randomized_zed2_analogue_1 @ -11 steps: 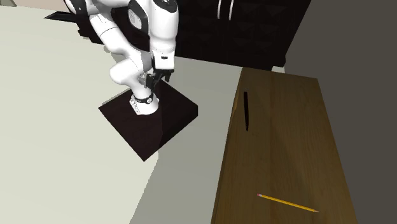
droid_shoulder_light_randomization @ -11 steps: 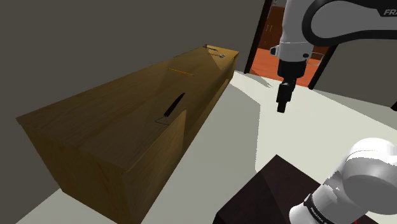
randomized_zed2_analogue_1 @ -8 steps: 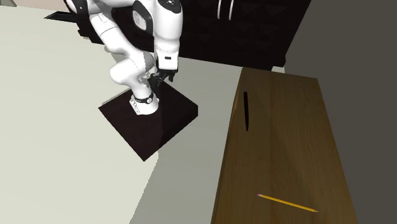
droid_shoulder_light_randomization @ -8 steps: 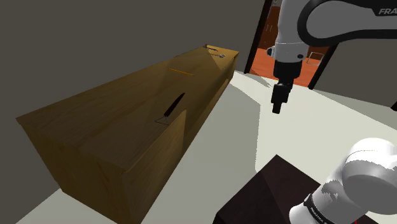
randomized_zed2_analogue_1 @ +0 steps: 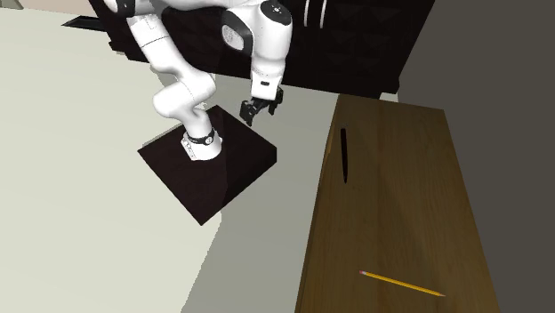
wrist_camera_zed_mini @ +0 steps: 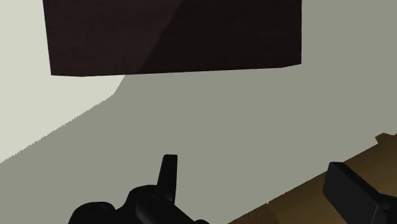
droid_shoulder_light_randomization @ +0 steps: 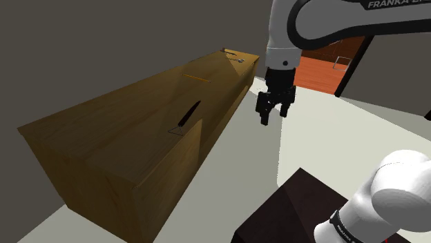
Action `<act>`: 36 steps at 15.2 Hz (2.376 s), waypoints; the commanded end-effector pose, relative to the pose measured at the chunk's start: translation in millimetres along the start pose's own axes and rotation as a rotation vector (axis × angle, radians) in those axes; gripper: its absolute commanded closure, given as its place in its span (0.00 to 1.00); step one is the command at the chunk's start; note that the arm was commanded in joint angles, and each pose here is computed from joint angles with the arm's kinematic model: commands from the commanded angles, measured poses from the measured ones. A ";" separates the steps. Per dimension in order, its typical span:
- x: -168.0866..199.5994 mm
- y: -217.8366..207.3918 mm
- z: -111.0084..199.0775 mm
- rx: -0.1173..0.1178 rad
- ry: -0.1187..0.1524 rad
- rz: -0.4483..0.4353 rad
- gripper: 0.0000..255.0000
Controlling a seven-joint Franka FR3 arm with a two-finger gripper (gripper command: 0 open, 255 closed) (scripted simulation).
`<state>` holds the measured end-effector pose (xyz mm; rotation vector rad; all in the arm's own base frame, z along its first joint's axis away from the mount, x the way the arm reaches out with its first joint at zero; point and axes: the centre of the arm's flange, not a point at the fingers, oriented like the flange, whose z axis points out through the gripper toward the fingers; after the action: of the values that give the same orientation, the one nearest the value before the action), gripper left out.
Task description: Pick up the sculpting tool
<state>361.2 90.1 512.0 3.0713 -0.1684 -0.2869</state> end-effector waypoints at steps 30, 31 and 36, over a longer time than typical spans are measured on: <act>235.6 -135.8 18.0 0.240 0.022 0.819 0.00; 235.6 -135.8 18.0 0.240 0.022 0.819 0.00; 234.6 -135.3 17.0 0.240 0.022 0.819 1.00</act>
<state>601.8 197.1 450.9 2.8941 -1.4837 -0.1725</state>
